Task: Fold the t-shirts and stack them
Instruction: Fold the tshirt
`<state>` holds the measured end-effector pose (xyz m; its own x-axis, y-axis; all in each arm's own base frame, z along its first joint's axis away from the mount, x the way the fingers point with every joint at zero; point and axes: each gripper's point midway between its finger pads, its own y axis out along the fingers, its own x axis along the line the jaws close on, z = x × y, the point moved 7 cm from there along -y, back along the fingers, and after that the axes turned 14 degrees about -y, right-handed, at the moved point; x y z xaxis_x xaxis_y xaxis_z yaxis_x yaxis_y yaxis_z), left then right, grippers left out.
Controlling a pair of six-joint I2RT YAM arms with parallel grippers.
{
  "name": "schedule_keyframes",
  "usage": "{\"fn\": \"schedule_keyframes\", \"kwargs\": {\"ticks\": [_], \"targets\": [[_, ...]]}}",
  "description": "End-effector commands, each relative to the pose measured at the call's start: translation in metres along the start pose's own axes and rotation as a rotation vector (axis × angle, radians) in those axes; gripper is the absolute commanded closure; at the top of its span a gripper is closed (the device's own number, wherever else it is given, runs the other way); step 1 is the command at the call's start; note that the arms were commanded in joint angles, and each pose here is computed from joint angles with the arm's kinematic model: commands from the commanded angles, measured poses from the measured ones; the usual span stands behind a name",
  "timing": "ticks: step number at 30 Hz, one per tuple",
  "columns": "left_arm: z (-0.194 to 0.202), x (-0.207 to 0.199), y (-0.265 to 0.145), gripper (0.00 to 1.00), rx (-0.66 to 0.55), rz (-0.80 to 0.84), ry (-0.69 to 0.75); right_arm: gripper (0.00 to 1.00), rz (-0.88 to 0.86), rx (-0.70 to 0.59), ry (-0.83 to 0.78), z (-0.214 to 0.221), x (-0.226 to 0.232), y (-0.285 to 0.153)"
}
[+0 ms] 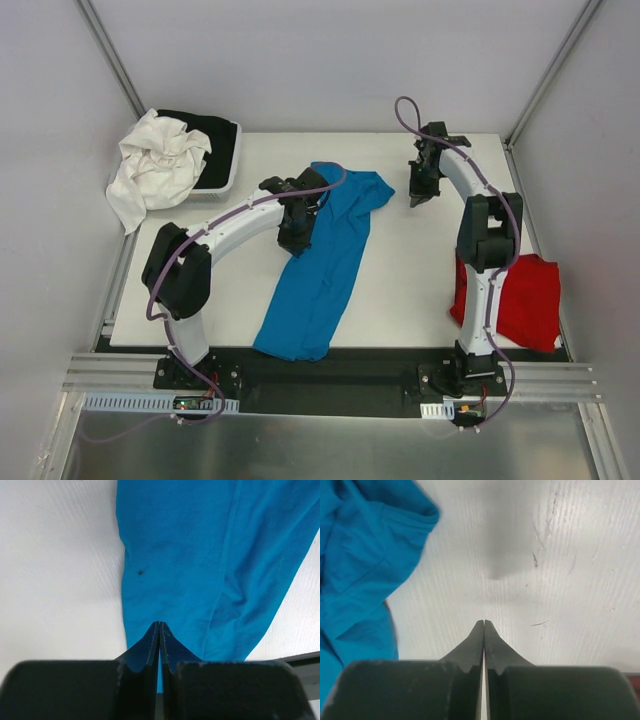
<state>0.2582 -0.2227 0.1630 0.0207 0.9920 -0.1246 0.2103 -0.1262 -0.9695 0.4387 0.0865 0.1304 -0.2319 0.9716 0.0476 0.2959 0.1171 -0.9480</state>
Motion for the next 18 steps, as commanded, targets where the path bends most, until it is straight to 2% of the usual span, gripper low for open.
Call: {"fn": "schedule_keyframes", "kwargs": {"ticks": [1, 5, 6, 7, 8, 9, 11, 12, 14, 15, 18], "targets": [[0.003, 0.000, -0.011, 1.00, -0.008, 0.022, -0.018, 0.99, -0.092, -0.026, -0.017, 0.003, 0.023, -0.030], [0.018, 0.009, -0.011, 1.00, 0.005, 0.000, -0.007, 0.99, -0.201, 0.036, -0.113, 0.038, 0.078, -0.049], [0.022, 0.012, -0.011, 1.00, 0.009, -0.004, -0.016, 0.99, -0.212, 0.095, -0.112, 0.060, 0.085, -0.040], [0.030, 0.017, -0.005, 1.00, 0.030, -0.020, -0.021, 0.96, -0.232, 0.112, -0.124, 0.071, 0.096, -0.041], [0.034, 0.020, -0.008, 1.00, 0.027, -0.014, -0.032, 0.89, -0.276, 0.087, -0.117, 0.078, 0.102, -0.054], [0.039, 0.023, -0.007, 1.00, 0.037, -0.017, -0.036, 0.86, -0.300, 0.134, -0.096, 0.101, 0.105, -0.045], [0.051, 0.030, -0.005, 1.00, 0.055, -0.022, -0.054, 0.81, -0.353, 0.143, -0.055, 0.119, 0.111, -0.052], [0.055, 0.032, -0.005, 0.99, 0.061, -0.021, -0.056, 0.75, -0.367, 0.099, -0.065, 0.123, 0.113, -0.066], [0.068, 0.036, -0.005, 0.99, 0.072, -0.027, -0.052, 0.68, -0.386, 0.134, -0.062, 0.145, 0.115, -0.069], [0.072, 0.037, -0.006, 0.99, 0.071, -0.028, -0.047, 0.68, -0.401, 0.109, -0.071, 0.150, 0.116, -0.081], [0.089, 0.041, -0.008, 0.99, 0.074, -0.035, -0.036, 0.66, -0.424, 0.145, -0.058, 0.174, 0.118, -0.086]]}}
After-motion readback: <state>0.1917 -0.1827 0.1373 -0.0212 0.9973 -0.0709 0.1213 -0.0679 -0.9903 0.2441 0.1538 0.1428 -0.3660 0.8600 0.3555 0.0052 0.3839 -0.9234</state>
